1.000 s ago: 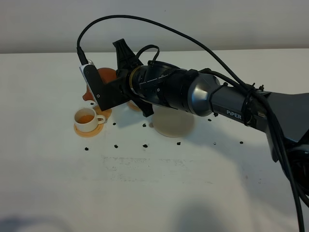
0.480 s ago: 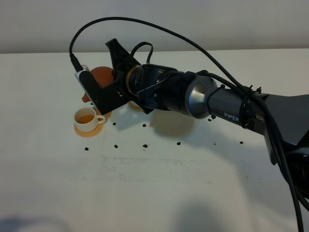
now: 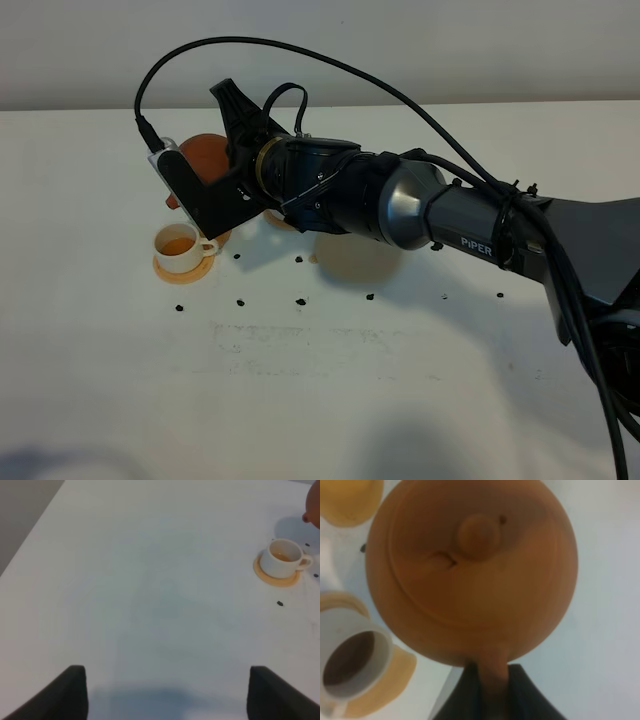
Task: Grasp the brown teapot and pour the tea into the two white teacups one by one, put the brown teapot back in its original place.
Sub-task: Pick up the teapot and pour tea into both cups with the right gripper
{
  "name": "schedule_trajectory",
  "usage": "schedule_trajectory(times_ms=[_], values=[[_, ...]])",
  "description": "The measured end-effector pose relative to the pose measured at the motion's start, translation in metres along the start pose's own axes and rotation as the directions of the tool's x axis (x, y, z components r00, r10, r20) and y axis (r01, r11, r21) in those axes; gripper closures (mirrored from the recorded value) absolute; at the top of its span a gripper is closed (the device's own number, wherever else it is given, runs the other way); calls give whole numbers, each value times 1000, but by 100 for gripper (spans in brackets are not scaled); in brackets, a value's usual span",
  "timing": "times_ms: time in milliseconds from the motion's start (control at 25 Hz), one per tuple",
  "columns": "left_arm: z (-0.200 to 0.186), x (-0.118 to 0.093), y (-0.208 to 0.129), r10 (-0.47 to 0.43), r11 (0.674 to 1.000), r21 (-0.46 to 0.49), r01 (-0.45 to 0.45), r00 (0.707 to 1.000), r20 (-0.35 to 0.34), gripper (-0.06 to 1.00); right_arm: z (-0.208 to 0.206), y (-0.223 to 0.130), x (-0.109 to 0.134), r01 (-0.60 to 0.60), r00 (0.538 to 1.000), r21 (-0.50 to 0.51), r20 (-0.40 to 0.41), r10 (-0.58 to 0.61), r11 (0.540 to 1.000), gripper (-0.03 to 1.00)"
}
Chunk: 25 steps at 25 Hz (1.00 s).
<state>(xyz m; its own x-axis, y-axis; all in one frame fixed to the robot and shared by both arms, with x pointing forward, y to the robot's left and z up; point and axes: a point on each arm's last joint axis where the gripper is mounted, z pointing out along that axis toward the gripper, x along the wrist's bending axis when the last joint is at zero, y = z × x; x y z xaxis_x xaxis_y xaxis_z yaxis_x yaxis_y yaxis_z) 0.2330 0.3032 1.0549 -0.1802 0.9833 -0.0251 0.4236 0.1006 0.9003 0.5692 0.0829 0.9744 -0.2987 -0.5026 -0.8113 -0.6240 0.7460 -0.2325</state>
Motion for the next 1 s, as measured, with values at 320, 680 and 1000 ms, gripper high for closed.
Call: schedule_trajectory(times_ms=[320,680,1000], values=[[0,0,0,0,1000,0,0,1000,0,28,0,-1,-3,18,999,12,31,-19,1000,88],[0,0,0,0,1000,0,0,1000,0,28,0,-2,-5,23,998,21,53,-24,1000,88],[0,0,0,0,1000,0,0,1000,0,28,0,-2,-5,24,998,22,54,-25,999,88]])
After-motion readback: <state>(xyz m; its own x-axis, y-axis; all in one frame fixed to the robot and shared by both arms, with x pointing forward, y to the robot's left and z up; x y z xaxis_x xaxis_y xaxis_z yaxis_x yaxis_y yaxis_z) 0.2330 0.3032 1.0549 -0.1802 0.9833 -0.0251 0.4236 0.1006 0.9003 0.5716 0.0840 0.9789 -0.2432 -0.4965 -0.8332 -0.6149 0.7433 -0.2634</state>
